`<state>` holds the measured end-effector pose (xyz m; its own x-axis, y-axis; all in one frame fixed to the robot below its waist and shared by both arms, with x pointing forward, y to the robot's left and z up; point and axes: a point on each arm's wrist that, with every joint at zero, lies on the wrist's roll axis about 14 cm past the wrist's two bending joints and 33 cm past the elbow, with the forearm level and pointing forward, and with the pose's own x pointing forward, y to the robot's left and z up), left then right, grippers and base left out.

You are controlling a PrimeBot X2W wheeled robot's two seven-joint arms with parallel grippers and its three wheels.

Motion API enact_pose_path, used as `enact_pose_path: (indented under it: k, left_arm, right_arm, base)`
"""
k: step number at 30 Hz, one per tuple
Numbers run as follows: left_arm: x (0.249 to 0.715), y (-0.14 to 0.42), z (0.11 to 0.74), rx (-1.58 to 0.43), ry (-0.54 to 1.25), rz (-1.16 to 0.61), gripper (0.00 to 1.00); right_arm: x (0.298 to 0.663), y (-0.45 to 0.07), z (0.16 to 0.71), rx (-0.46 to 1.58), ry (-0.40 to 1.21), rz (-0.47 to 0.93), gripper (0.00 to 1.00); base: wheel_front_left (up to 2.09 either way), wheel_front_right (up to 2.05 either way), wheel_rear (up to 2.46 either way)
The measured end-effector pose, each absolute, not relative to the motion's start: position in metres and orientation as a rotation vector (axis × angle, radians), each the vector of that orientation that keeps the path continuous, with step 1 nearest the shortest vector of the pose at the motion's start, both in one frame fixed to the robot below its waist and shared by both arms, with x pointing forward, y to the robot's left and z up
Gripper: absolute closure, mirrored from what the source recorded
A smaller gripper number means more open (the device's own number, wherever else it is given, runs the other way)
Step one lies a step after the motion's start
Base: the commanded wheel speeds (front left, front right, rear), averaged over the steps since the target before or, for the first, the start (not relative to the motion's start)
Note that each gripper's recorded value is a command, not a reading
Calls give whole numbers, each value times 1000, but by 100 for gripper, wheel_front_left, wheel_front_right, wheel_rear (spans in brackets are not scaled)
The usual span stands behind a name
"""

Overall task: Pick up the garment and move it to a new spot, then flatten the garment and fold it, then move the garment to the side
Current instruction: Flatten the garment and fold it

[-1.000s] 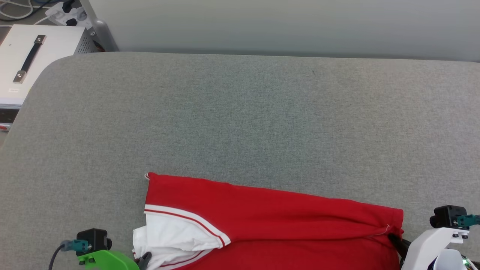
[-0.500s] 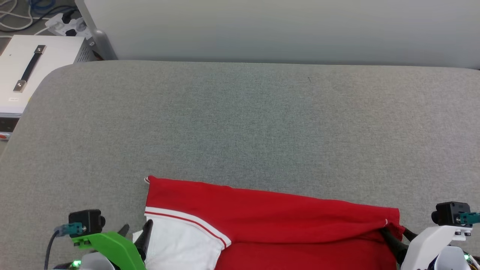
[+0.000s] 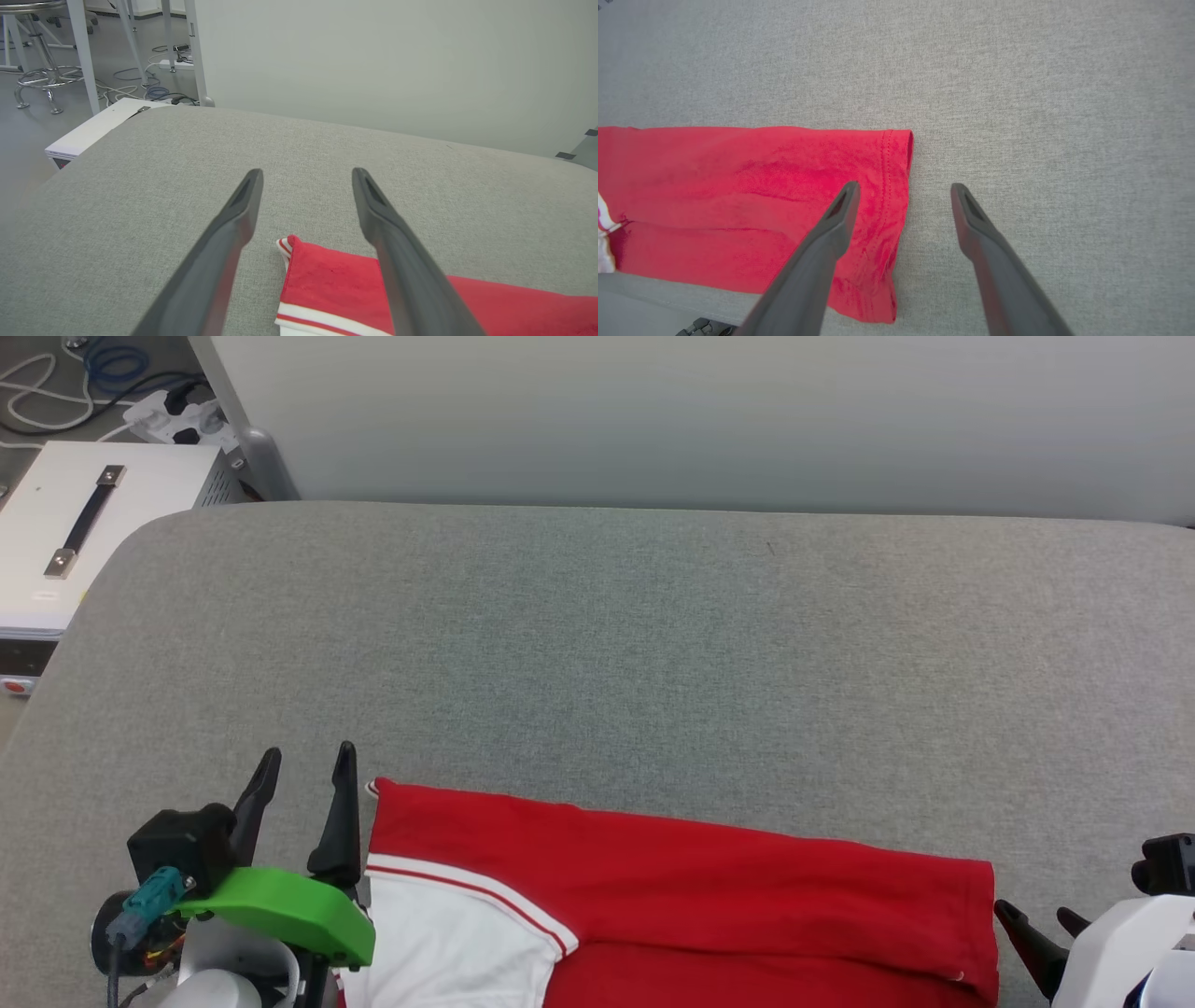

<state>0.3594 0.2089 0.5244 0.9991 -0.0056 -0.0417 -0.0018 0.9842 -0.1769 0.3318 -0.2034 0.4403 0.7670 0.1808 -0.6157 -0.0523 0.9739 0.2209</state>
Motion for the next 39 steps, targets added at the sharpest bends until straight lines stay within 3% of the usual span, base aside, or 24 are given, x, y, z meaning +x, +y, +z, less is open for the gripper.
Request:
enact_pose_path:
  k: [7,19,20,21,22,39]
  left_arm:
    - [366,200,559,-92,-115,-9,0]
    - [374,198,551,-43,-106,-7,0]
    - [374,199,550,-43,-104,-3,0]
    - [374,199,549,-42,-103,-1,0]
    - [374,199,549,-43,-102,-2,0]
    - [364,201,565,-12,-156,11,0]
  right_arm:
    - [329,-193,411,179,831,173,0]
    - [324,-165,364,204,1007,254,0]
    - [324,-162,362,211,1018,263,47]
    - [324,-161,362,210,1022,268,67]
    - [324,-161,362,210,1022,270,100]
    - [335,-178,389,215,897,222,100]
  base:
    - [0,0,0]
    - [0,0,0]
    - [0,0,0]
    - [0,0,0]
    - [0,0,0]
    - [0,0,0]
